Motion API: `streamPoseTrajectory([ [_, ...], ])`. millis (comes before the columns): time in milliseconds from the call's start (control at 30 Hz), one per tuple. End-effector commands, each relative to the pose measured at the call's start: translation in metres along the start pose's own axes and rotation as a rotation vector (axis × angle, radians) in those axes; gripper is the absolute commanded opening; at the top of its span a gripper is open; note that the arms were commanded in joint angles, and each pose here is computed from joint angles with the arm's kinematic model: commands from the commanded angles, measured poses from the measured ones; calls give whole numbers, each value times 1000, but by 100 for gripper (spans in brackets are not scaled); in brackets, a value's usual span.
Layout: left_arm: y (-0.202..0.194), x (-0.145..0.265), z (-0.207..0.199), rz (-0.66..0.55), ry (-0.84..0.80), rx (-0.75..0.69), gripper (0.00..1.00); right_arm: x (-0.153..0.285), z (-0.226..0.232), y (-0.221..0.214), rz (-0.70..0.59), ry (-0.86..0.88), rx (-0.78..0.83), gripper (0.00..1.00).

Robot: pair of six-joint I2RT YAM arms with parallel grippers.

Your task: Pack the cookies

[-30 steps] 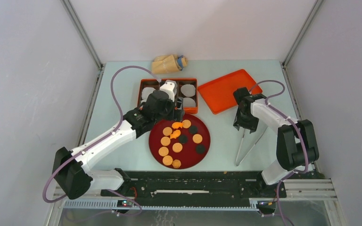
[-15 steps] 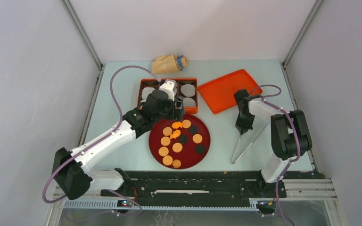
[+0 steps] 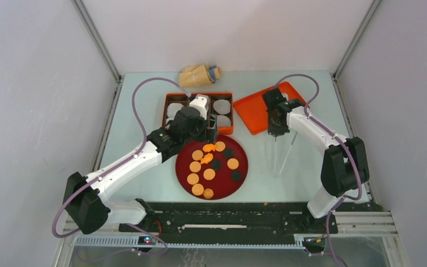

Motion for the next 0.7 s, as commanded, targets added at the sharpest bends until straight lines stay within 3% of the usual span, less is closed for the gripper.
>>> streamPoseTrajectory([
  [0, 13, 3, -4, -38, 1, 11, 77, 1, 9, 28, -31, 61, 196, 0],
  [367, 19, -5, -8, -35, 12, 26, 77, -51, 27, 61, 112, 265, 258, 0],
  [500, 19, -6, -7, -39, 25, 27, 77, -63, 26, 65, 132, 265, 255, 0],
  [567, 18, -7, -6, -36, 31, 27, 77, -67, 25, 66, 131, 264, 247, 2],
  [667, 16, -10, -6, -25, 32, 23, 77, -72, 23, 67, 150, 252, 236, 12],
])
Point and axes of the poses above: each gripper's point midway between its finger pads, its own x axis back along the fingers, its own z axis along the line the jaws close on, y = z × x, the point moved 8 cm from there along x, back along the fingers, and after that the axes turned 2 degrees about x, right-handed, at the moved point
